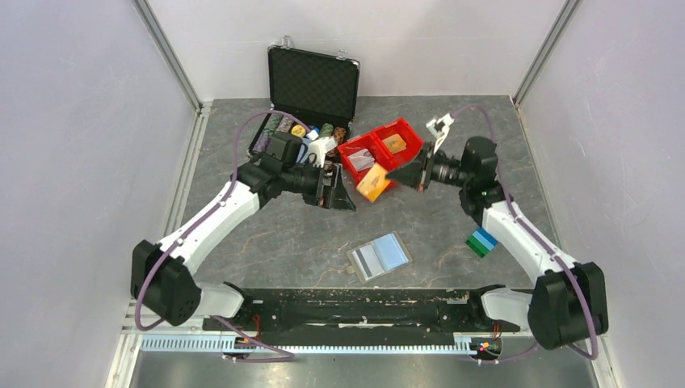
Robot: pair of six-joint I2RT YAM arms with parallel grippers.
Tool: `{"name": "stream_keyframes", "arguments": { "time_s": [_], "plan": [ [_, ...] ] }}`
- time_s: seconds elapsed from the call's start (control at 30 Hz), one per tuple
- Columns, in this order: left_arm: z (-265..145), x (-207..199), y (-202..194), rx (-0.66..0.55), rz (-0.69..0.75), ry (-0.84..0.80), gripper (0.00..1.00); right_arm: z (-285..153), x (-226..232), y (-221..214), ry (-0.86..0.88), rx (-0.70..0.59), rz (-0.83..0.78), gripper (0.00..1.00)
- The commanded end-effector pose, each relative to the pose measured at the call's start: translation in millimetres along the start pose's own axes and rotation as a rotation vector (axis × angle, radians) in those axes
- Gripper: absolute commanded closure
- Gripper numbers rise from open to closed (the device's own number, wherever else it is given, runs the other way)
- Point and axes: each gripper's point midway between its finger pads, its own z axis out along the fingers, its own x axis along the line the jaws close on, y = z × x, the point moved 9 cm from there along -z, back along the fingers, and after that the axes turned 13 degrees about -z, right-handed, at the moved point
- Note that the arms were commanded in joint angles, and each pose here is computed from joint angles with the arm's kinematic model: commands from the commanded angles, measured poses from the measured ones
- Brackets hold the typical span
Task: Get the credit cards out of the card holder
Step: Place the credit card in the storage box.
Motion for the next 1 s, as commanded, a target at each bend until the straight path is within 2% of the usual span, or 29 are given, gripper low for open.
{"name": "stream_keyframes", "arguments": {
  "time_s": [0.0,0.17,0.37,0.5,0.6,0.97],
  "plan": [
    [-26,3,9,-0.178,0.106,0.241,0.00,-1,-39,47,-0.161,-0.037,-0.079,1.00],
    [-39,20,2,-0.237,0.080,0.454,0.00,-1,-97,77,-0.340,-0.051,-0.063,1.00],
    [-48,29,-9,-0.322,0.098,0.508,0.00,6,-164,87,-0.563,-0.041,-0.048,1.00],
    [-47,35,-15,-0.353,0.105,0.508,0.00,17,-199,76,-0.623,-0.020,0.002,1.00],
    [-43,39,-17,-0.332,0.100,0.497,0.00,22,-219,63,-0.661,-0.003,0.035,1.00],
    [-40,41,-18,-0.300,0.112,0.495,0.00,32,-253,27,-0.699,0.046,0.098,1.00]
  ]
}}
